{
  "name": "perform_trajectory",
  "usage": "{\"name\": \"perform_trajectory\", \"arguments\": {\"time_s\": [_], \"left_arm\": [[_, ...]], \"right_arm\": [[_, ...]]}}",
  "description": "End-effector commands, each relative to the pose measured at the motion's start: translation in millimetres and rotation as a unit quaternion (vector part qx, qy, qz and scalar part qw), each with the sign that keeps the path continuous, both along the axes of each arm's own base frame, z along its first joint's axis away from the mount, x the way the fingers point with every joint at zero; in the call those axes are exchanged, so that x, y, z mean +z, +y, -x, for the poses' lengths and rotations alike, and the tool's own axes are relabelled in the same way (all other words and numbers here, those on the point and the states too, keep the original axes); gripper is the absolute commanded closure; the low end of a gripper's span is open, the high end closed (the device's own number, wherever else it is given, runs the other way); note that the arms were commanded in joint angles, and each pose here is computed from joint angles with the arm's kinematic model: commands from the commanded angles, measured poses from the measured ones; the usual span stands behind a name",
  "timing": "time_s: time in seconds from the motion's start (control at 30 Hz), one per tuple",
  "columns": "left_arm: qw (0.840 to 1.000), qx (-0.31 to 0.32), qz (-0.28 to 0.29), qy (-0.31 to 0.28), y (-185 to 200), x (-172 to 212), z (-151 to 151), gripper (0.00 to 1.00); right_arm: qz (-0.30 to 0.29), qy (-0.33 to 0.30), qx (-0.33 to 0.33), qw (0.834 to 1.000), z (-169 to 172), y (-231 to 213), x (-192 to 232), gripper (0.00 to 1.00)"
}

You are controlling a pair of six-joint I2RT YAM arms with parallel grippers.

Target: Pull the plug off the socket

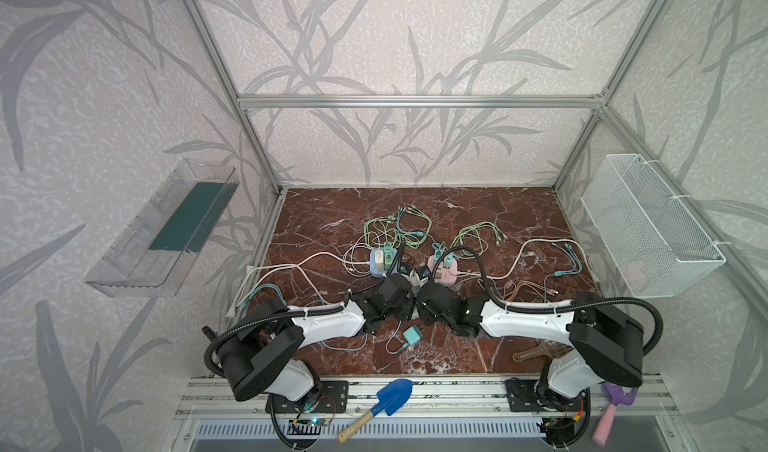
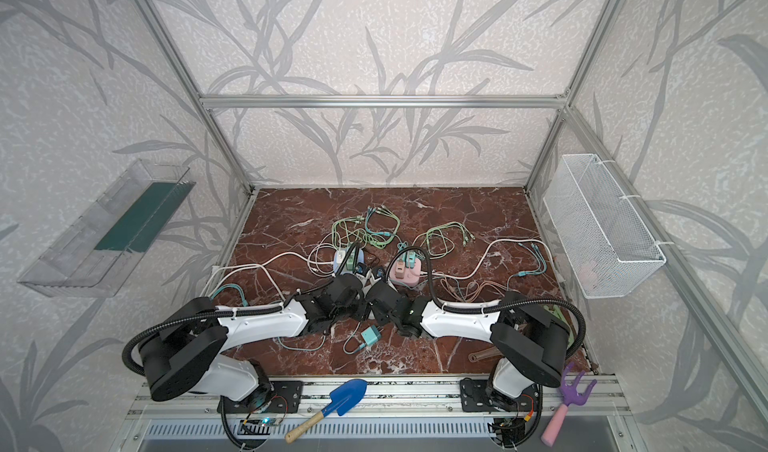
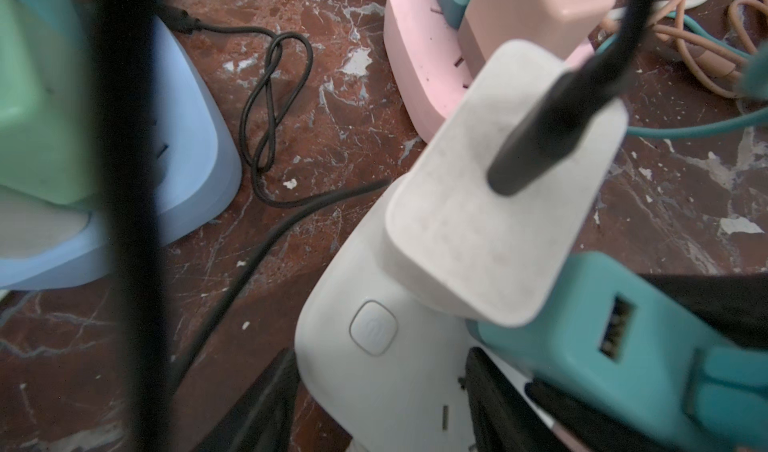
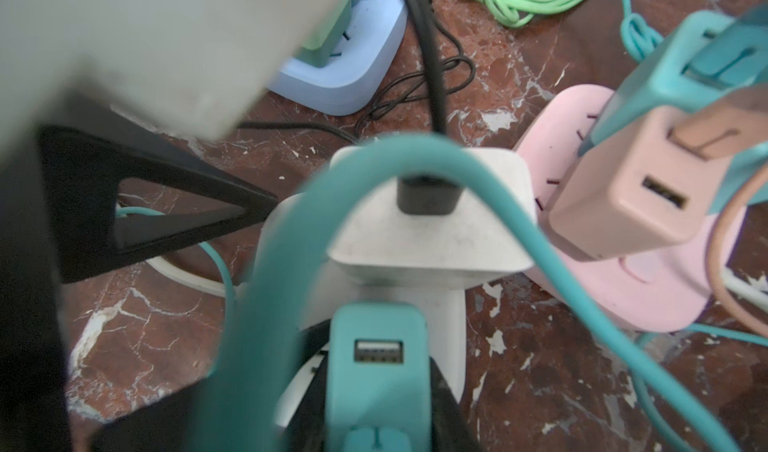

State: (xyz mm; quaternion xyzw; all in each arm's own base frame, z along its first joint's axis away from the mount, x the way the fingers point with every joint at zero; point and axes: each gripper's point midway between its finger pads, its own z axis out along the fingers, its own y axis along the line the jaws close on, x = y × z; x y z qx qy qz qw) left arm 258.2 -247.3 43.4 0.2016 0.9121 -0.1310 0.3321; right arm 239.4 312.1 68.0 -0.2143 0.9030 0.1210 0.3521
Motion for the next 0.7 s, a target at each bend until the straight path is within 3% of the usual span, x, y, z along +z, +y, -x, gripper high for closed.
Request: {"name": "perform_trajectory", "arguments": {"time_s": [0.0, 0.67], "left_arm": [[0.994, 0.014, -0.088, 0.059, 40, -42, 26, 0.37], [0.995, 0.02, -0.081, 0.049, 40, -36, 24, 0.37]], "right_arm": [[-0.042, -0.027, -0.003, 0.999, -12, 15, 33, 0.9], [-0.055, 0.006, 0.011, 0.998, 2, 0, 42, 0.88]]}}
